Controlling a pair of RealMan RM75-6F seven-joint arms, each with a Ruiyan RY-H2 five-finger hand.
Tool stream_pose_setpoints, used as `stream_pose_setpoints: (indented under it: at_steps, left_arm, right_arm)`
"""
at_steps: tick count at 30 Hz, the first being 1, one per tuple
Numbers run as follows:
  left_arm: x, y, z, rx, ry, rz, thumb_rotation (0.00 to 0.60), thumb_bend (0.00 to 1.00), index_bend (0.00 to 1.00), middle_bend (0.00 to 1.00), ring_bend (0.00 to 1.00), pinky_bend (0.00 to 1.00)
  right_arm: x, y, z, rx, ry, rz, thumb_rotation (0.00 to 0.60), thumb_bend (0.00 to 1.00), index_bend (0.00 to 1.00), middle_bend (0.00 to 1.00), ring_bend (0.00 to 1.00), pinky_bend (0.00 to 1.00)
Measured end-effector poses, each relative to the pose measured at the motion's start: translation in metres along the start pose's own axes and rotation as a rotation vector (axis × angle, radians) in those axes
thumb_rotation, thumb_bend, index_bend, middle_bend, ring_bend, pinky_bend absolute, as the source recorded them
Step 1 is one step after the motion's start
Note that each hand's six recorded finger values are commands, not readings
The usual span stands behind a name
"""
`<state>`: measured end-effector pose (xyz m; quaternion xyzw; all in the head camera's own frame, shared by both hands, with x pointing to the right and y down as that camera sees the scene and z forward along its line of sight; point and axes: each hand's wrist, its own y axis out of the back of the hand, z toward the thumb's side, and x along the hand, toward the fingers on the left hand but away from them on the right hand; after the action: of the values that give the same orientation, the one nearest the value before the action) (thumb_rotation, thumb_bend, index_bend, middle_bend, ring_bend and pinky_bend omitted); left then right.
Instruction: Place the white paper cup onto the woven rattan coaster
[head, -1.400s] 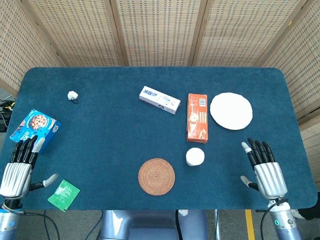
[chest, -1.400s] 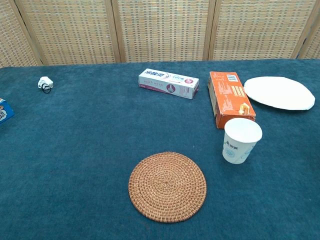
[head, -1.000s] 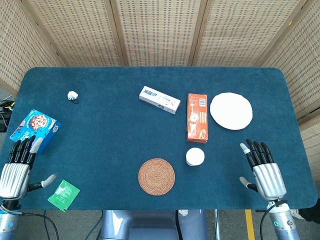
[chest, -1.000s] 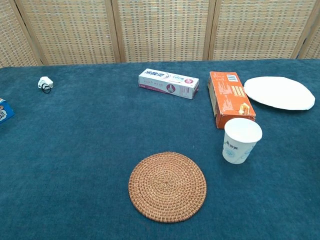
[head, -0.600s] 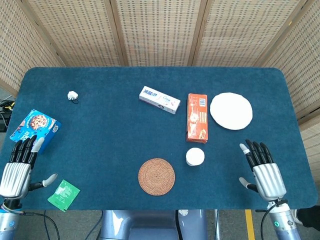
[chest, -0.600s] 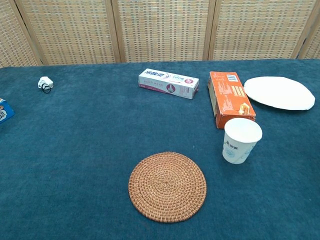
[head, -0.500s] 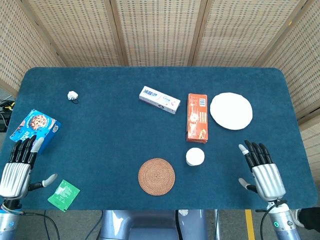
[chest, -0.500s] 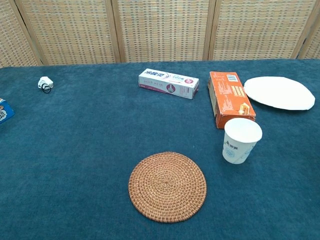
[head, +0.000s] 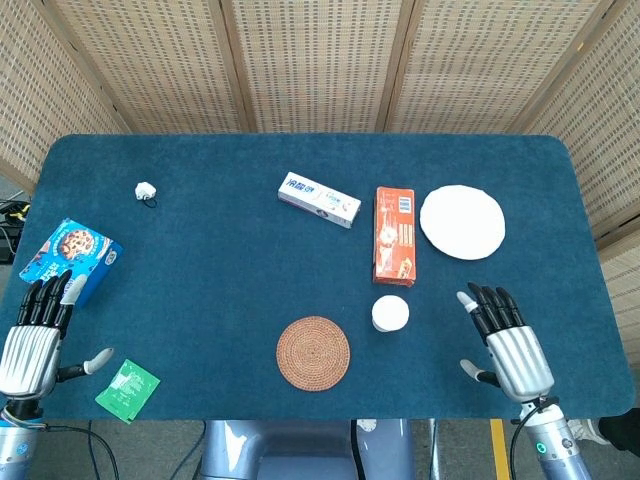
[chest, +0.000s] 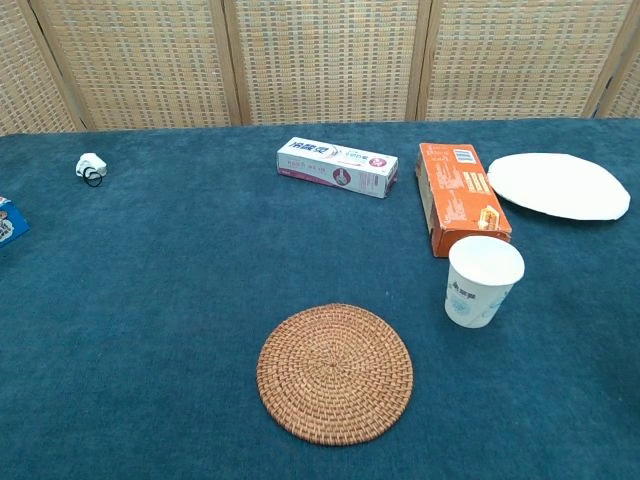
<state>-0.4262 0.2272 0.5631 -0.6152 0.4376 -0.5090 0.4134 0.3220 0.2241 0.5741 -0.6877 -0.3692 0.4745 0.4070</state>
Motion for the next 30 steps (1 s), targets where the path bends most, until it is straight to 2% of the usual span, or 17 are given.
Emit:
stream_pose_setpoints:
  at_steps: [7, 12, 21, 30]
  left_arm:
    - [0.001, 0.0, -0.001, -0.003, 0.003, -0.001, 0.0, 0.0, 0.0, 0.0, 0.0, 0.0]
    - [0.001, 0.001, -0.003, -0.009, 0.005, 0.0, 0.0, 0.0, 0.0, 0.0, 0.0, 0.0]
    - [0.003, 0.002, -0.006, -0.015, 0.013, 0.002, 0.0, 0.0, 0.0, 0.0, 0.0, 0.0]
    - [0.003, 0.002, -0.007, -0.018, 0.016, 0.003, 0.0, 0.0, 0.0, 0.0, 0.0, 0.0]
  right_arm:
    - [-0.027, -0.004, 0.029, -0.028, 0.077, 0.056, 0.6, 0.04, 0.13, 0.0, 0.0, 0.0]
    - [-0.044, -0.015, 0.049, -0.014, 0.116, 0.12, 0.6, 0.04, 0.14, 0.0, 0.0, 0.0]
    - [-0.068, -0.039, 0.08, -0.033, 0.148, 0.222, 0.6, 0.04, 0.15, 0.01, 0.0, 0.0]
    - [-0.091, -0.052, 0.091, -0.029, 0.147, 0.259, 0.6, 0.04, 0.16, 0.01, 0.0, 0.0]
